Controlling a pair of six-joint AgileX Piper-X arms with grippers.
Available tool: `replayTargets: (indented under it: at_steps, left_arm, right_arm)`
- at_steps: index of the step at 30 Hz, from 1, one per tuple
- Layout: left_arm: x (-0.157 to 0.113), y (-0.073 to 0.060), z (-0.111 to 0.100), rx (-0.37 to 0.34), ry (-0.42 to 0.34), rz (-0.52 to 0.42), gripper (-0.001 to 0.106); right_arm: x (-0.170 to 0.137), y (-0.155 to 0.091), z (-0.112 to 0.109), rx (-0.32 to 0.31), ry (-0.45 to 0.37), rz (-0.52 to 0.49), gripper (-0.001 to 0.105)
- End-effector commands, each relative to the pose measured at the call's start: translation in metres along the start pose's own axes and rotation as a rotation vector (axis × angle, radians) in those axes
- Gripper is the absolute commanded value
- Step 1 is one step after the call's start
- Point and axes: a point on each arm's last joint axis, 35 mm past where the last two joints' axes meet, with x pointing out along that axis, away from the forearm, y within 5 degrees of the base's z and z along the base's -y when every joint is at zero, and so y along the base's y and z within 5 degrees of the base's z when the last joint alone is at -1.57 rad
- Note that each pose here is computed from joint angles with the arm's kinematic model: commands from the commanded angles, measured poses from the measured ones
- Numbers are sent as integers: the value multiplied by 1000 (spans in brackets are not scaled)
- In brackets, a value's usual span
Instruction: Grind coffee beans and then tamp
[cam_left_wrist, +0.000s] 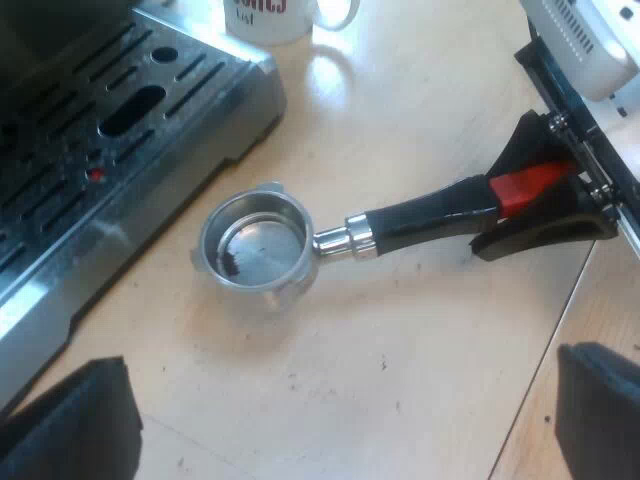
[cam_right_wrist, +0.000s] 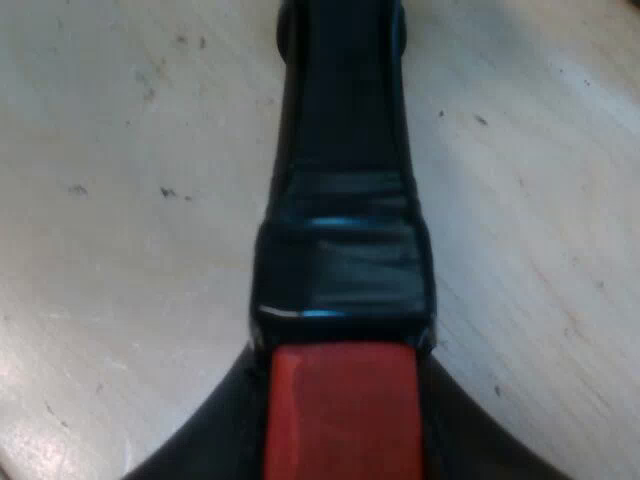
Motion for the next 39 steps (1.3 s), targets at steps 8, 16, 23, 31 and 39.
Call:
replayTargets:
  at_steps: [8, 16, 23, 31, 39]
  left_arm:
    - [23, 12, -26, -43, 96, 14, 86]
    - [24, 12, -26, -43, 98, 14, 86]
    - [24, 12, -26, -44, 98, 12, 86]
    - [24, 12, -26, -44, 98, 12, 86]
    - [24, 12, -26, -44, 98, 12, 86]
  right_arm:
    - [28, 1, 2, 46, -10, -8, 0]
    - [33, -1, -2, 55, 20, -3, 0]
    - [32, -1, -14, 15, 127, -2, 0]
    - [31, 0, -22, -7, 199, 39, 16]
    - [25, -1, -39, -62, 380, 40, 57]
